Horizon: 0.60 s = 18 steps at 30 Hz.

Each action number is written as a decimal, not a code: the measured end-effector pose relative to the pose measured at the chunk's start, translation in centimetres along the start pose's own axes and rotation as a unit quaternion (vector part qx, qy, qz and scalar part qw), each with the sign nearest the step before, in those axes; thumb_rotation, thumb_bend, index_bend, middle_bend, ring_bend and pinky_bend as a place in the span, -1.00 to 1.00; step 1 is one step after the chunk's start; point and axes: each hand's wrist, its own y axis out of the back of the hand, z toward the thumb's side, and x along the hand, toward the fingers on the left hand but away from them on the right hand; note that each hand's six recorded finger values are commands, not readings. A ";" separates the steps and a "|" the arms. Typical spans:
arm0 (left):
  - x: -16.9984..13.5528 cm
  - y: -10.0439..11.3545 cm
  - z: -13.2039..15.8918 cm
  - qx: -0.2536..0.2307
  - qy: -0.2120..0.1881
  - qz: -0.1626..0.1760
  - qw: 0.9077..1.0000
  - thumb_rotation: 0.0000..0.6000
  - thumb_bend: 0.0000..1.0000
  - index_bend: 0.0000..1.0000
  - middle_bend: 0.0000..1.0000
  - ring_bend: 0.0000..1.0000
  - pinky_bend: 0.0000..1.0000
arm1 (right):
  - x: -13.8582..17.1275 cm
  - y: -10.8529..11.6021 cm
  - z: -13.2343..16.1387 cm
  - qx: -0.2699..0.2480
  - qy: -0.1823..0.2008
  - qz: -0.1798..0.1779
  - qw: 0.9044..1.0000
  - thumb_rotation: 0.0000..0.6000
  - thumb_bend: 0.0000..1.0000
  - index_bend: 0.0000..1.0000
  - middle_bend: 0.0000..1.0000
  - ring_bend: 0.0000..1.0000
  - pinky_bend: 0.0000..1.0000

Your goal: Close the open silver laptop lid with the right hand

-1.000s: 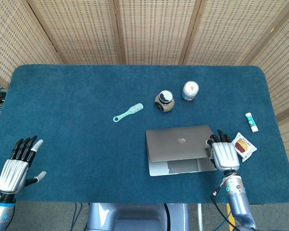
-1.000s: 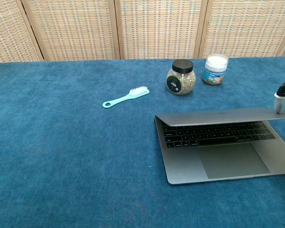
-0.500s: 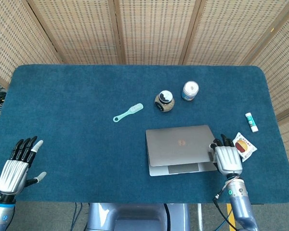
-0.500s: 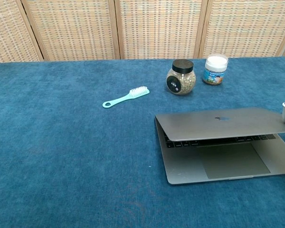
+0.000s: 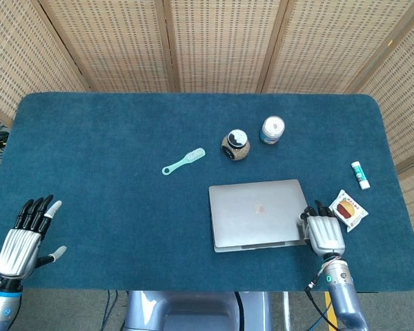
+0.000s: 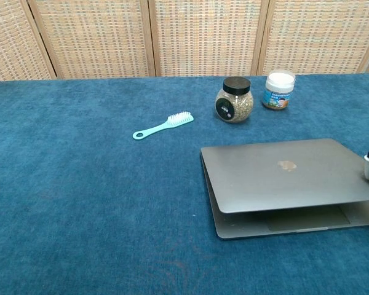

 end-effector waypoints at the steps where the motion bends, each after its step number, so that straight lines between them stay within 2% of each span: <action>1: 0.0 0.0 0.0 0.000 0.000 0.000 1.000 1.00 -0.98 -1.00 -1.00 -1.00 -1.00 | 0.0 -0.3 0.0 0.000 0.000 0.003 1.000 1.00 1.00 -0.16 -0.49 -0.86 -0.73; 18: -0.1 0.2 0.0 0.000 0.001 0.003 1.000 1.00 -0.98 -1.00 -1.00 -1.00 -1.00 | -0.1 -3.9 0.7 -0.017 0.012 0.033 0.999 1.00 1.00 -0.16 -0.49 -0.86 -0.73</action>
